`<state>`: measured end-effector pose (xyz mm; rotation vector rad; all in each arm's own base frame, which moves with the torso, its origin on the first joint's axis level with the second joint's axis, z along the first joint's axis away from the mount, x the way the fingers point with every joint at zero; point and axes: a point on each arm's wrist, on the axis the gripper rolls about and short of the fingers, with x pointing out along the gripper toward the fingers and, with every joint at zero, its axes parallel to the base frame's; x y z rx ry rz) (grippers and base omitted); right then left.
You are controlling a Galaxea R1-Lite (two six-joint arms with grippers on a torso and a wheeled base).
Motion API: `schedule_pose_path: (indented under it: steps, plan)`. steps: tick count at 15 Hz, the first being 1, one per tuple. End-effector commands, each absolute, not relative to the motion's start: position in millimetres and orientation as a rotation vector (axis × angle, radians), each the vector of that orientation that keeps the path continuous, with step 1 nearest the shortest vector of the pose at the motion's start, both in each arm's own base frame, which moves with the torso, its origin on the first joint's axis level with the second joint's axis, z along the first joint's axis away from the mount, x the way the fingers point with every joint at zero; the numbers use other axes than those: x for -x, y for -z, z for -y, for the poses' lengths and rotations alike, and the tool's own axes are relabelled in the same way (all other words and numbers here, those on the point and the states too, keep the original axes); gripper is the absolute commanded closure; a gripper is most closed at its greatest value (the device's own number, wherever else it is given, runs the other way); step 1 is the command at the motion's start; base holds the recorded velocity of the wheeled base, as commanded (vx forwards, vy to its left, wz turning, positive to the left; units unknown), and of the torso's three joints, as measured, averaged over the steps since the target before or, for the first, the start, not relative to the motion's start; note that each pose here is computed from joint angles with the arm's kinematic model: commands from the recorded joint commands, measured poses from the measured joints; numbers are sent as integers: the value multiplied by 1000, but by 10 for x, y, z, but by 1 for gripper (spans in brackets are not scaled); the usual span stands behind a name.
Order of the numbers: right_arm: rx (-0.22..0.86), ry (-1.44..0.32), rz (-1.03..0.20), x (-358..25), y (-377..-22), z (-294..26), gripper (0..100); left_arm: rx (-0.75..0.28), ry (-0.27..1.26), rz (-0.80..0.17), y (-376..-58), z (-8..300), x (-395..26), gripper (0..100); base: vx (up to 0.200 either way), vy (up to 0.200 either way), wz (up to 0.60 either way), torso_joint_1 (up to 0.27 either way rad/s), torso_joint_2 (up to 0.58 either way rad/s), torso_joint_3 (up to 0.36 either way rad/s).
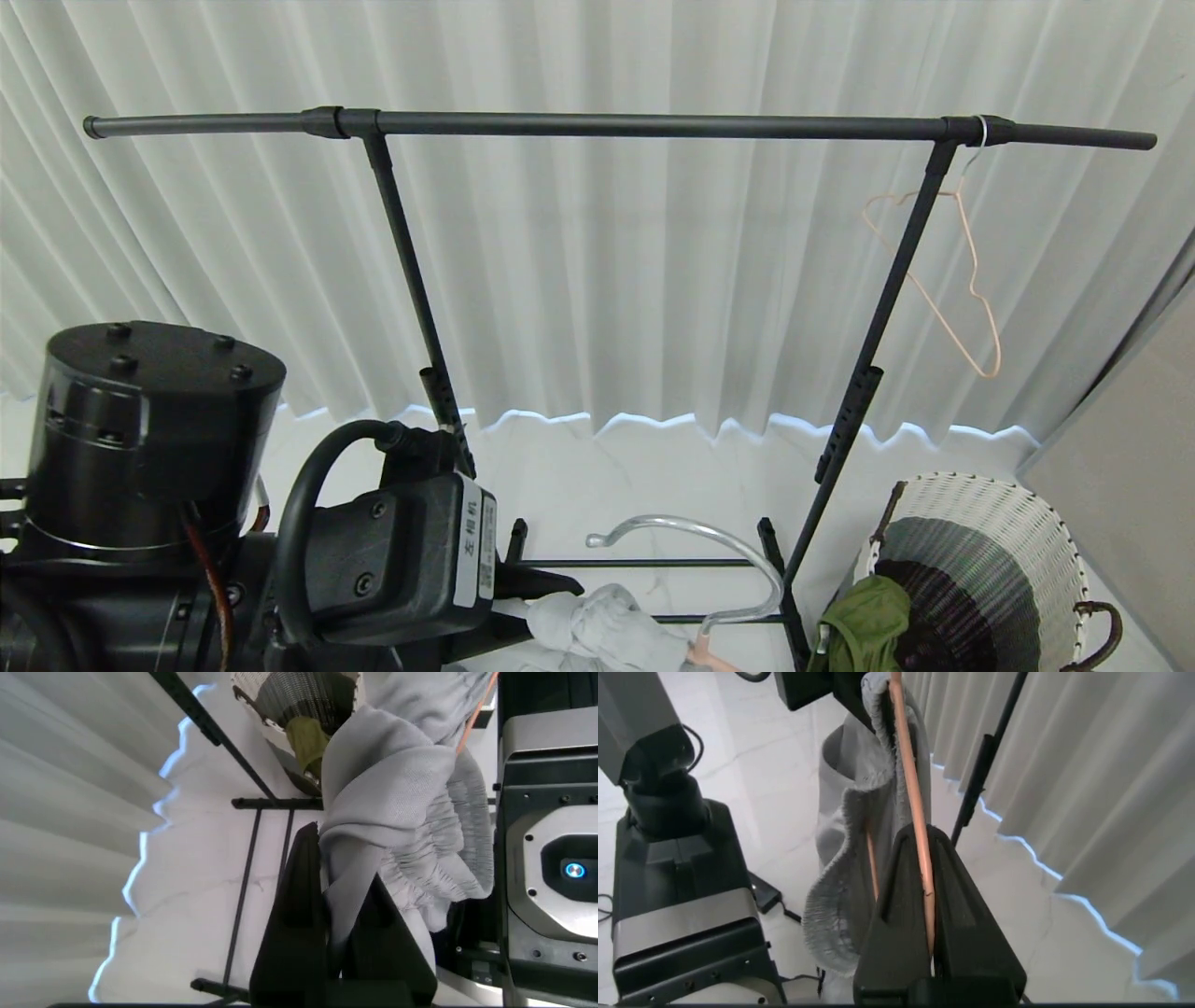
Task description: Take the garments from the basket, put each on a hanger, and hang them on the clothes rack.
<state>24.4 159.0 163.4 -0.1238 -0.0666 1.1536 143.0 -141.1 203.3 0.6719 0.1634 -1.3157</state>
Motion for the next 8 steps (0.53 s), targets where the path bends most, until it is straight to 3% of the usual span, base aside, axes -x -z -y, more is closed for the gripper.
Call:
schedule_pose_path:
  steps: [1, 2, 6, 8]
  plan:
    - [129, -1153, 64, -245, -1624, -1595, 100, -672, 1311, -162, -2037, 1405, -1430, 100, 0, 0, 0, 0, 0, 0]
    - [129, -1151, 62, -245, -1620, -1593, 0, -673, 1310, -160, -2039, 1400, -1424, 100, 0, 0, 0, 0, 0, 0]
    - [132, -1013, 56, -351, -1622, -1553, 0, -718, 1198, -157, -2036, 1364, -1419, 100, 0, 0, 0, 0, 0, 0]
    - [129, -989, 55, -376, -1622, -1535, 0, -794, 1127, -130, -1995, 1337, -1417, 100, 0, 0, 0, 0, 0, 0]
